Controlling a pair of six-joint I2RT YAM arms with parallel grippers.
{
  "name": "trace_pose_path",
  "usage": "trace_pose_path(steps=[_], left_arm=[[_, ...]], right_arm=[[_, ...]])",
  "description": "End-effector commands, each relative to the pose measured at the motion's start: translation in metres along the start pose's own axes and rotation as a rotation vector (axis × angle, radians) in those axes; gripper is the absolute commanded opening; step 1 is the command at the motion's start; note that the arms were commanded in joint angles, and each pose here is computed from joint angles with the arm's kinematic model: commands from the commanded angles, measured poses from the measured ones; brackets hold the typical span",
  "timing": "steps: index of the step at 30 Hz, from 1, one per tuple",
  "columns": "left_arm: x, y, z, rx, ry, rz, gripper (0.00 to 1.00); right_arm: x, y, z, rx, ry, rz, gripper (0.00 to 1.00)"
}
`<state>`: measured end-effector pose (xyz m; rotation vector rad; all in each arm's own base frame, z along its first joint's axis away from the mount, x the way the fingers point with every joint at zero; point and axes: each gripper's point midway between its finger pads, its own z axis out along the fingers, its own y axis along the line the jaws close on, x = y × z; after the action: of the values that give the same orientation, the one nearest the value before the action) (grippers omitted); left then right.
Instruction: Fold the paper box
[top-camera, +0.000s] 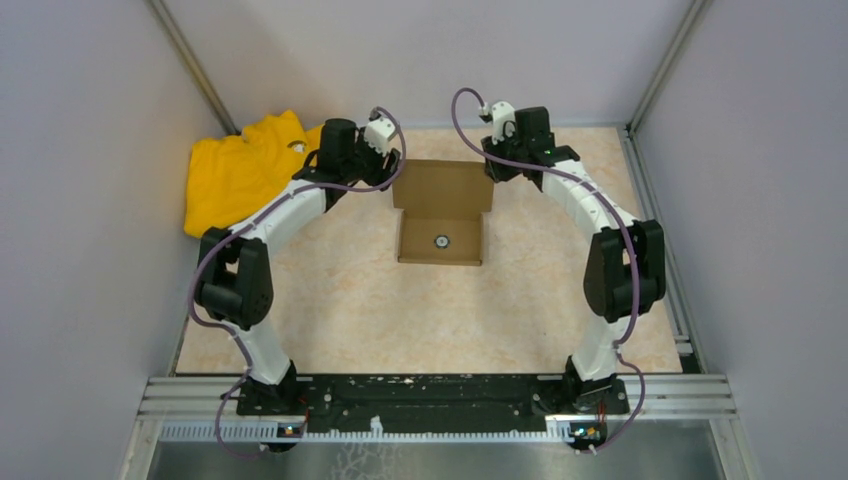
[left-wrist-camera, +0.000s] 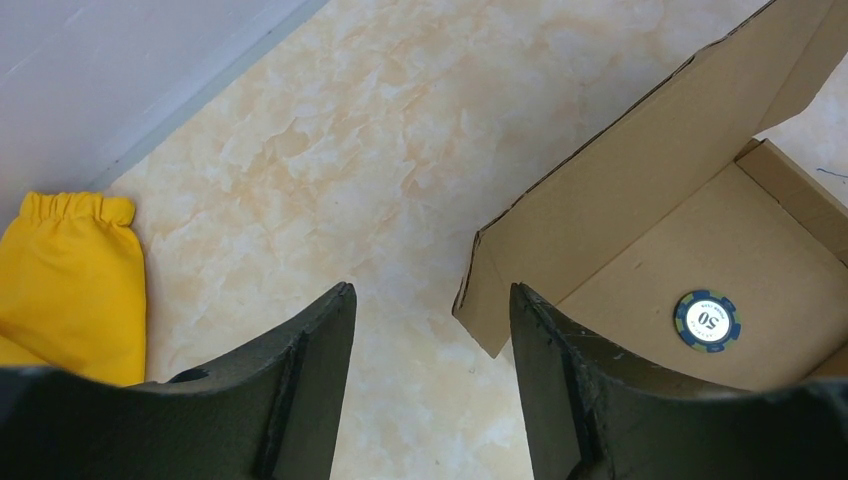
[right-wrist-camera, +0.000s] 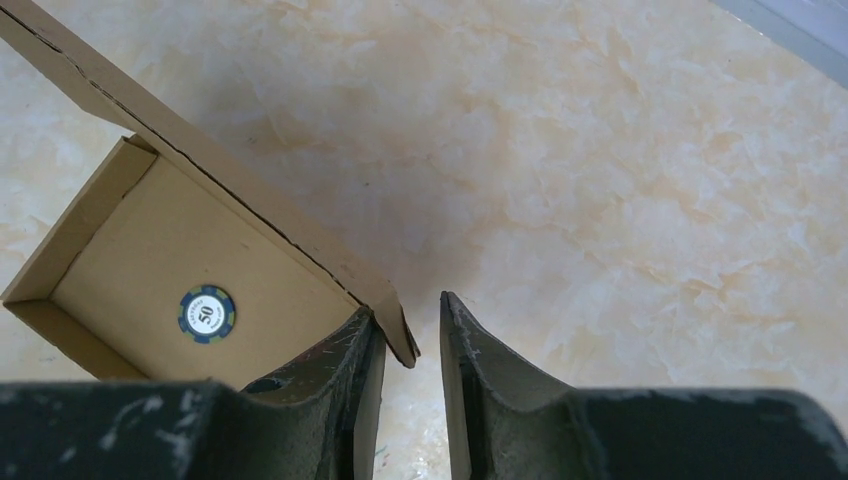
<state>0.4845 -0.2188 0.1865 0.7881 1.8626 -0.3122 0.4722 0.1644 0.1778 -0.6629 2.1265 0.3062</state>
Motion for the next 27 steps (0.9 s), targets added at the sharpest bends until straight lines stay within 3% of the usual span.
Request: trace_pose_path(steps=[1, 27], left_arm=[[-0.0138, 0.0056, 0.0014, 0.015, -0.040, 0.016, 0.64], [-0.0105, 0.0051, 0.0073, 0.038, -0.042, 0.001, 0.54]], right_arm=[[-0.0293, -0.0020, -0.0026, -0.015, -0.083, -0.007, 0.26], [-0.0225, 0.0012, -0.0010, -0.029, -0.068, 0.000, 0.21]])
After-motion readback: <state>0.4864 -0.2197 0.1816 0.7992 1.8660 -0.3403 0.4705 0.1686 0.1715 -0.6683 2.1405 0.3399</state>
